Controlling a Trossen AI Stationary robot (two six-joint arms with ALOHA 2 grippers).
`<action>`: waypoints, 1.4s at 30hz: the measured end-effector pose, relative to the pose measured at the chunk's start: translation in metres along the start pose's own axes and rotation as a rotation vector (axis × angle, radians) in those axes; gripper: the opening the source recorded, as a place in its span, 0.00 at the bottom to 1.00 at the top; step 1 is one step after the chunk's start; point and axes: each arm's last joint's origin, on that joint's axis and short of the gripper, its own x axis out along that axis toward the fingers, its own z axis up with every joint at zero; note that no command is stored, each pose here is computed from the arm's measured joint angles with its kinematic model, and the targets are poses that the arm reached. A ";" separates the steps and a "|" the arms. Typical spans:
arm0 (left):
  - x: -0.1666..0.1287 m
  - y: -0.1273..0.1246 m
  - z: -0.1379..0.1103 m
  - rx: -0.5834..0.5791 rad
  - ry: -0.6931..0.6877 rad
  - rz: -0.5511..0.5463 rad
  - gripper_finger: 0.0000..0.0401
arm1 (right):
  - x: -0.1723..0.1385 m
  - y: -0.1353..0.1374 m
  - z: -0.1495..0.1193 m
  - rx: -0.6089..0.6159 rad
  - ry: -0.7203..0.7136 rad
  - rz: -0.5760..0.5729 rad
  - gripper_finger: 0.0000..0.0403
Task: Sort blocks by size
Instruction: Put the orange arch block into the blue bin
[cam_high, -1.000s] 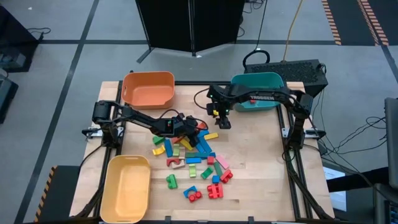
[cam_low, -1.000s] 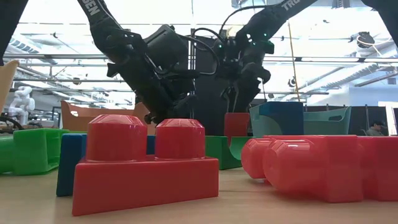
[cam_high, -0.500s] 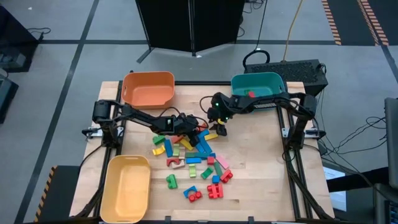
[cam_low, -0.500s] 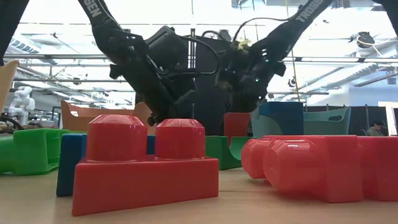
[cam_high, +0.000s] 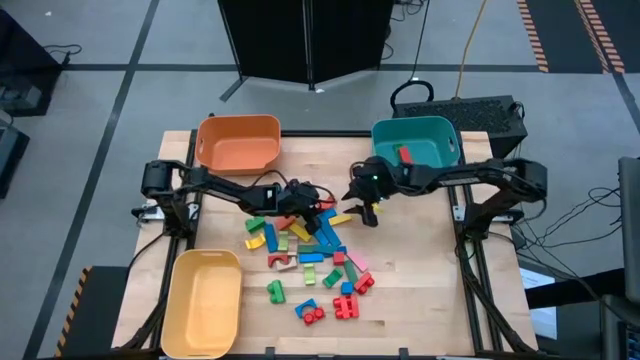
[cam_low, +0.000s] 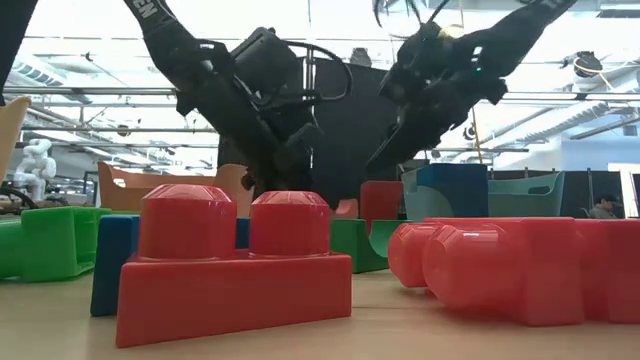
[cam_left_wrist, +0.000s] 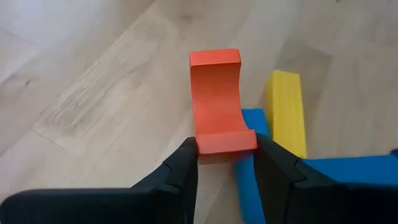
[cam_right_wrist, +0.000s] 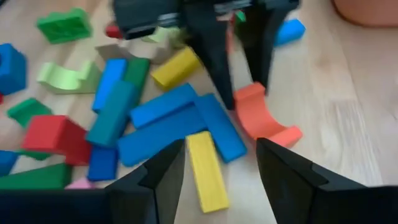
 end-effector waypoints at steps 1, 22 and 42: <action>-0.002 -0.002 0.001 0.007 -0.006 -0.006 0.28 | -0.002 0.002 0.001 -0.007 -0.010 0.004 0.46; -0.029 -0.028 0.016 0.209 -0.139 -0.114 0.28 | -0.001 0.025 0.013 -0.061 -0.134 0.064 0.46; -0.029 -0.030 0.015 0.283 -0.141 -0.115 0.28 | -0.001 0.022 0.007 -0.067 -0.056 -0.049 0.46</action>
